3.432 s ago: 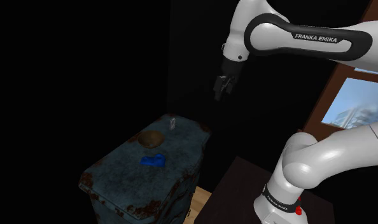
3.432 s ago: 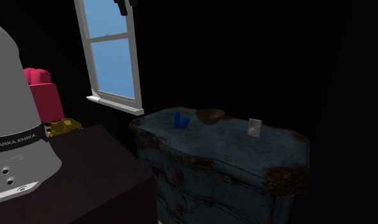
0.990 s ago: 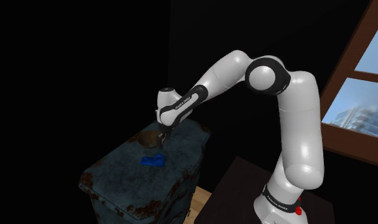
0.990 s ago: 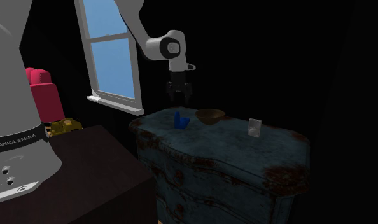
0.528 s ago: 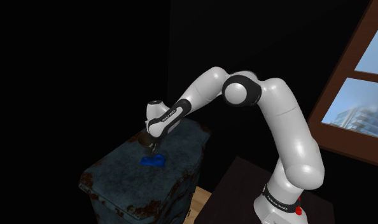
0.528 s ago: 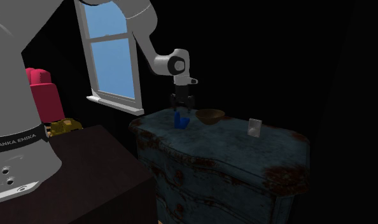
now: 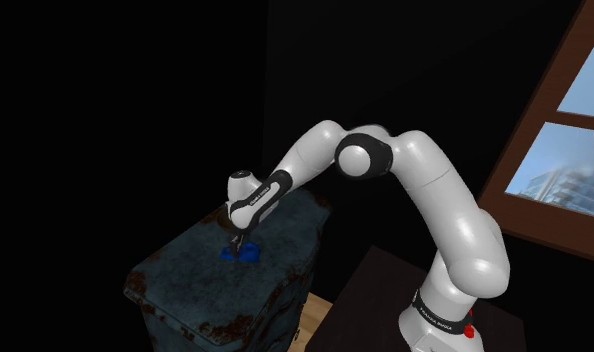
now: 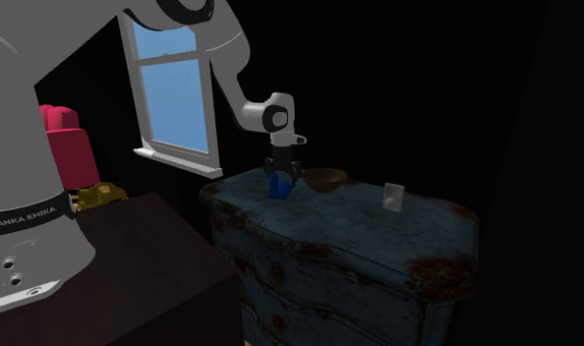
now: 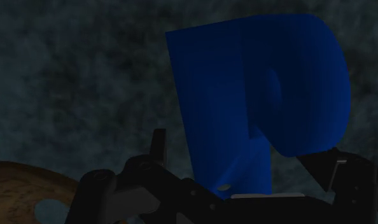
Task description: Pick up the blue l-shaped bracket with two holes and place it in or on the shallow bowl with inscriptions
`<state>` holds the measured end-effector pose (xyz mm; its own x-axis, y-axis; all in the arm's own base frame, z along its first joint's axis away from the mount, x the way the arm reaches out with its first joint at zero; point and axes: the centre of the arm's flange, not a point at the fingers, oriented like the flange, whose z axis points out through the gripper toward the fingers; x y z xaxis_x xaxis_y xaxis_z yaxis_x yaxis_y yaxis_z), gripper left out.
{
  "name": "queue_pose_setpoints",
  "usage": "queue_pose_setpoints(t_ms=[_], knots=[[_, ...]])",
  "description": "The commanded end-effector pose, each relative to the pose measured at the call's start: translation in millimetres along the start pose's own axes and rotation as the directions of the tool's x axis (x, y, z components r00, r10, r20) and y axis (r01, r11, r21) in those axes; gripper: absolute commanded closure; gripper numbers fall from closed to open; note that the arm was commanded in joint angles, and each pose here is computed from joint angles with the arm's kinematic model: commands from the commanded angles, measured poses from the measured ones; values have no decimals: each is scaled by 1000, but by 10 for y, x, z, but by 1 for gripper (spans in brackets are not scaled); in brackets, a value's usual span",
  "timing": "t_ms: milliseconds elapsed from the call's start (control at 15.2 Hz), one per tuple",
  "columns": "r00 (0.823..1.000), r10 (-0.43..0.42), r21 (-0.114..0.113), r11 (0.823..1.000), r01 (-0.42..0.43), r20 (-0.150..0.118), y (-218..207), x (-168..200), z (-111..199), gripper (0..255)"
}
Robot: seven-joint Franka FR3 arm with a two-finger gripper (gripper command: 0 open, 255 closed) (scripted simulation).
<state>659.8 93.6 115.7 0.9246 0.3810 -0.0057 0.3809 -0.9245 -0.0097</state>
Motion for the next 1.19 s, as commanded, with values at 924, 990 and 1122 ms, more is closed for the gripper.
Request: queue_pose_setpoints(t_ms=[924,990,1122], knots=[[1000,0,0,1000,0,0,2,2,80,255],[1000,0,0,1000,0,0,2,2,80,255],[1000,0,0,1000,0,0,2,2,79,255]])
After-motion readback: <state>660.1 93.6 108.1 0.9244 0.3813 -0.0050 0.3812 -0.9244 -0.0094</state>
